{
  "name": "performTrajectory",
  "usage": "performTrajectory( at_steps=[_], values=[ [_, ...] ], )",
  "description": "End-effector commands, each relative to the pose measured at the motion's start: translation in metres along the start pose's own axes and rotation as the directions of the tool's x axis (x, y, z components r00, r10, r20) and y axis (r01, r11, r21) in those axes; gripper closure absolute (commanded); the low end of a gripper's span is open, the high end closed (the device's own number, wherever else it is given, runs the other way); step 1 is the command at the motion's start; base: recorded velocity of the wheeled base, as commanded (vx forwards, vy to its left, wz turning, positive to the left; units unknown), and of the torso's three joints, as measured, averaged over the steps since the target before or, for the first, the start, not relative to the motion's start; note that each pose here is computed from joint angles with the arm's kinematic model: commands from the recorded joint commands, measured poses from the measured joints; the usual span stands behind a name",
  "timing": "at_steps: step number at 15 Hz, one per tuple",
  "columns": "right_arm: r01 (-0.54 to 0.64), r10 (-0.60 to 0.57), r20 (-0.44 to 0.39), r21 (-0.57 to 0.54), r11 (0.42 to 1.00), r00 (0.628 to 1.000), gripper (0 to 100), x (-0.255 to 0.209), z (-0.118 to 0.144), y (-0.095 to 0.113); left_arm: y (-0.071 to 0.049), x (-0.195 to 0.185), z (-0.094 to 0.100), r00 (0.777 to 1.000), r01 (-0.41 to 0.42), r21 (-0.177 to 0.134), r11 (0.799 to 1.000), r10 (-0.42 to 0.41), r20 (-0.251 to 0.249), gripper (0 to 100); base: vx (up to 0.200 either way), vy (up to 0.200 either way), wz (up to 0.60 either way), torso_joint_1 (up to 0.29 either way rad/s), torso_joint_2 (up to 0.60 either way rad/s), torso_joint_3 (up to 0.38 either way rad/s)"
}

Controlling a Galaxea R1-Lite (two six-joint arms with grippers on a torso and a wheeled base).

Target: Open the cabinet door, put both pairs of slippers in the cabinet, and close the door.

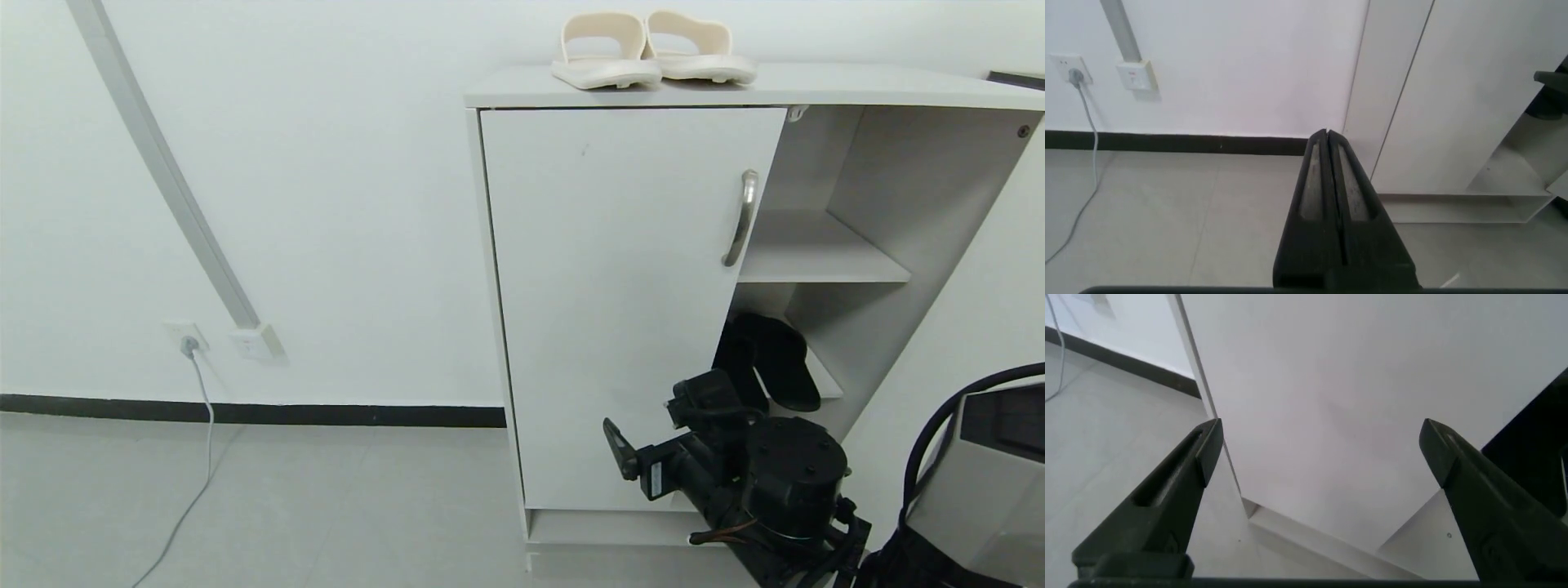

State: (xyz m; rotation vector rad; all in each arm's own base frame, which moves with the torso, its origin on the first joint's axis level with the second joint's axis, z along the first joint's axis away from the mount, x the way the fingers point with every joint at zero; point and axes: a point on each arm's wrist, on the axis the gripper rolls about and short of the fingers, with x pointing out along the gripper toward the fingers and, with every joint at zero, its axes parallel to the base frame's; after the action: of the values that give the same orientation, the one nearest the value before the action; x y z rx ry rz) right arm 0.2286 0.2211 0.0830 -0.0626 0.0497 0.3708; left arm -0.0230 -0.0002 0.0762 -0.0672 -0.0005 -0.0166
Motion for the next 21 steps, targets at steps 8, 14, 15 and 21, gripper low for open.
performTrajectory(
  at_steps=[8,14,15,21],
  values=[
    [0.000,0.000,-0.010,-0.012,1.000,1.000,0,0.0012,-0.0055,0.0005,0.0000,0.0001,0.0000,1.000,0.000,0.000,1.000,0.000,-0.001,100,0.000,0.000,0.00,0.000,0.00,0.000],
    [0.000,0.000,-0.010,-0.013,1.000,1.000,0,0.0012,-0.0055,0.0005,0.0000,0.0001,0.0000,1.000,0.000,0.000,1.000,0.000,-0.001,100,0.000,0.000,0.00,0.022,-0.31,-0.316],
    [0.000,0.000,-0.011,-0.014,1.000,1.000,0,0.0009,-0.0058,0.0004,0.0000,0.0001,0.0000,1.000,0.000,0.000,1.000,0.000,-0.001,100,0.000,0.000,0.00,0.022,-0.50,-0.359],
    [-0.001,0.001,-0.010,-0.014,1.000,1.000,0,0.0006,-0.0053,0.0008,0.0000,0.0001,0.0000,1.000,0.000,0.000,1.000,0.000,-0.001,100,0.000,0.000,0.00,0.115,-0.46,-0.347]
  ],
)
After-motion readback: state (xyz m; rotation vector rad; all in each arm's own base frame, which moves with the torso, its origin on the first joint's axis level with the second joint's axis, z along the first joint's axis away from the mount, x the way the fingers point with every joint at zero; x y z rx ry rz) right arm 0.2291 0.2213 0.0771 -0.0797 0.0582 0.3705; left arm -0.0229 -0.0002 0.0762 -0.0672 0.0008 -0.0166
